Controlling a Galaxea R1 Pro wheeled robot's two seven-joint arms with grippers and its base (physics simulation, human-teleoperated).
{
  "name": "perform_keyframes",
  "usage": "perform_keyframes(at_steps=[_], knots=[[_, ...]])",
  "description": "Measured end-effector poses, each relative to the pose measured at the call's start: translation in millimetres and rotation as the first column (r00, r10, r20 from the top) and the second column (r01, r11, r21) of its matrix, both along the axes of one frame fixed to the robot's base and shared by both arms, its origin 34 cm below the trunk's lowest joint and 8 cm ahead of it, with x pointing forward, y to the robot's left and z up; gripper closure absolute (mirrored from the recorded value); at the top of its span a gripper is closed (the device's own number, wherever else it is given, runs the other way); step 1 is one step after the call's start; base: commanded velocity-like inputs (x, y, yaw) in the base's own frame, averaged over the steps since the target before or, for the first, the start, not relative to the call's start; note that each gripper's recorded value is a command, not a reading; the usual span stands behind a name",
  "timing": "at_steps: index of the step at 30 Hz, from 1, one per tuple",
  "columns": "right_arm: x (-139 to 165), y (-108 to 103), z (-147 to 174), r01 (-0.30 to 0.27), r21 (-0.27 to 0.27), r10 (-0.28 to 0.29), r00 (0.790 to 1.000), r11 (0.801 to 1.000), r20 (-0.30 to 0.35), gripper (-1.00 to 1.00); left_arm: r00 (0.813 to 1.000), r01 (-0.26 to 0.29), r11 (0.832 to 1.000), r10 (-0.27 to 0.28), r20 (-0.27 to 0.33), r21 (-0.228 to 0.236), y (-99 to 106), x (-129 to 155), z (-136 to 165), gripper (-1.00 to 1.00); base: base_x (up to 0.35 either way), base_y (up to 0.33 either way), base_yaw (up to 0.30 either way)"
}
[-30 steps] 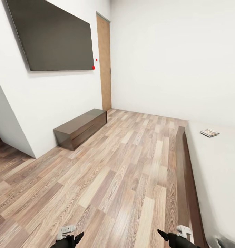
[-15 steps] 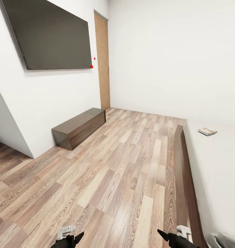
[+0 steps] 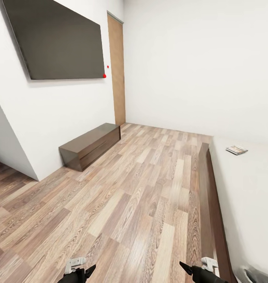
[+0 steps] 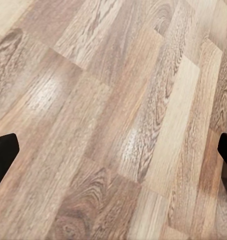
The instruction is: In the bedroom, move the book from the bed onto either nightstand, and place the two sandals side by side next to the bed.
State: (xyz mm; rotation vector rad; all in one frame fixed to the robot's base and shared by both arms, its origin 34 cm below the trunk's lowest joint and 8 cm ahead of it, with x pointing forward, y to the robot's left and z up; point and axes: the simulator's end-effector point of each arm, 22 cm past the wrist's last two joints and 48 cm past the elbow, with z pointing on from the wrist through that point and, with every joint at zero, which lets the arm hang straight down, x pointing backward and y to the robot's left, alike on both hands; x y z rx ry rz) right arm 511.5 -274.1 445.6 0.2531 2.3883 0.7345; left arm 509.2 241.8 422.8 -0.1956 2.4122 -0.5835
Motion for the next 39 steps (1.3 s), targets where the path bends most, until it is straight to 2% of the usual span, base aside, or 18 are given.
perform_keyframes(at_steps=[39], knots=[[8.4,-0.2,72.4,0.001,-0.001,-0.001,1.000,1.000,-0.001,-1.00,1.000,0.001,1.000,-0.001,-0.003,0.001,0.1,8.0,72.2,-1.00,0.000,0.000,0.000]])
